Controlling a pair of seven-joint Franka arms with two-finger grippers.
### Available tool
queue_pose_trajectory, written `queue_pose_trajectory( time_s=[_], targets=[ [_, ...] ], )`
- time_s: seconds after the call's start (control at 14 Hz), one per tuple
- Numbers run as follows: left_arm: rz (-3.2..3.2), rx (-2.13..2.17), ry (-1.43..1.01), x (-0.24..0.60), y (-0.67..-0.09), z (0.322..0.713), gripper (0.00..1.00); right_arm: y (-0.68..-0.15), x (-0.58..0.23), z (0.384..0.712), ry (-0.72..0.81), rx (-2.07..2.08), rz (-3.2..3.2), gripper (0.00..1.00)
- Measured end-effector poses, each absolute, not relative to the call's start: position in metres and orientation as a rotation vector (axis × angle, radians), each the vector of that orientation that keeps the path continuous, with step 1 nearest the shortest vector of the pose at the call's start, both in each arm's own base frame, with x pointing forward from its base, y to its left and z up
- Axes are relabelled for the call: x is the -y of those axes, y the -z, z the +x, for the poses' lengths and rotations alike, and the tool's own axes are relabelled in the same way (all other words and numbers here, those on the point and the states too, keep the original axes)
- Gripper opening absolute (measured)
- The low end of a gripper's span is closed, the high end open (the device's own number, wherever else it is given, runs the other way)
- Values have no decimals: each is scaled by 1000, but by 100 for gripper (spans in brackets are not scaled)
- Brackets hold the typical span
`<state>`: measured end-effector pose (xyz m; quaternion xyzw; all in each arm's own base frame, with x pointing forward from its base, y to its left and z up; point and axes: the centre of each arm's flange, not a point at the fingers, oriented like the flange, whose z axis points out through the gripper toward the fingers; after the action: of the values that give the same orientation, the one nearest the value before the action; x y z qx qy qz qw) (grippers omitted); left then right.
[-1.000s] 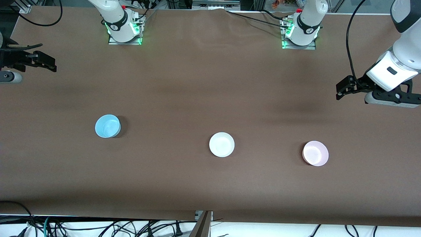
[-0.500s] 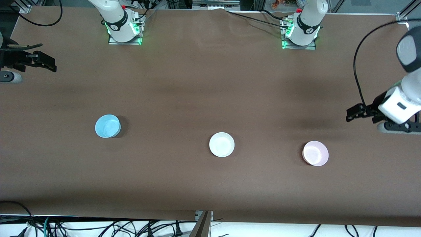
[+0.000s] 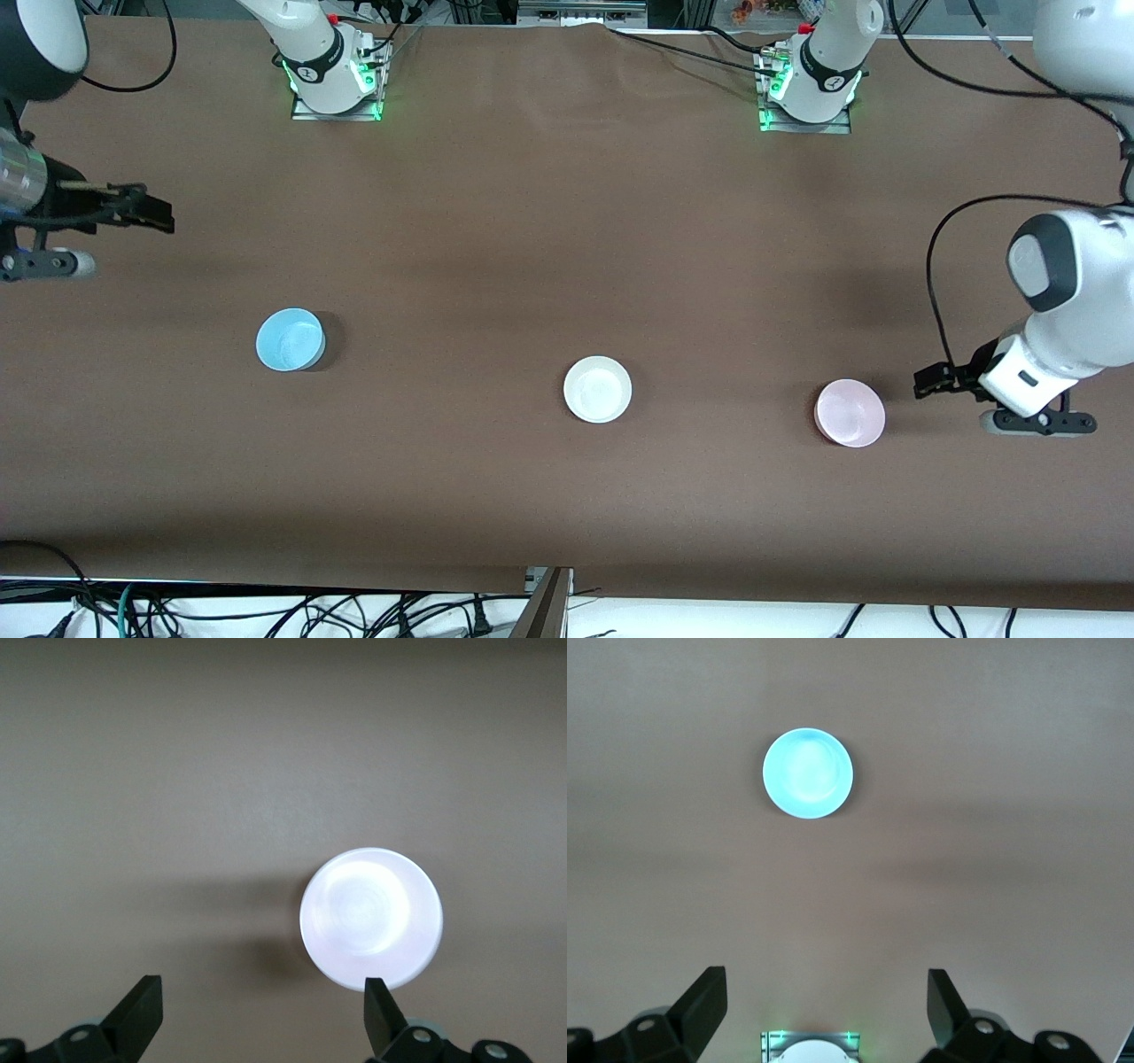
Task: Stack pink and blue bowls on white bowl
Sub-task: 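Reach the left gripper to the pink bowl while the right gripper reaches blue, then grasp the pink bowl rim with the left gripper while the right grasps blue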
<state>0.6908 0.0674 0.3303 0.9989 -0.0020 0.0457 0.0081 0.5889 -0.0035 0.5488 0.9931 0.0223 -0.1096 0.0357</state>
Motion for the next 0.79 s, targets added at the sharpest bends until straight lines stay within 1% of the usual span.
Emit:
queue_pose_trajectory(
  time_s=[0.21,0.43,0.79],
  targets=[
    [3121,-2,-172,-70,-278,698,100,-517,9,601,403,-58,3048,100],
    [3119,0,-213,-68,-243,703,100,-481,14,615,460,-52,3044,100],
    [3112,21,-191,-57,-221,701,100,-390,38,646,497,-16,3060,100]
  ],
)
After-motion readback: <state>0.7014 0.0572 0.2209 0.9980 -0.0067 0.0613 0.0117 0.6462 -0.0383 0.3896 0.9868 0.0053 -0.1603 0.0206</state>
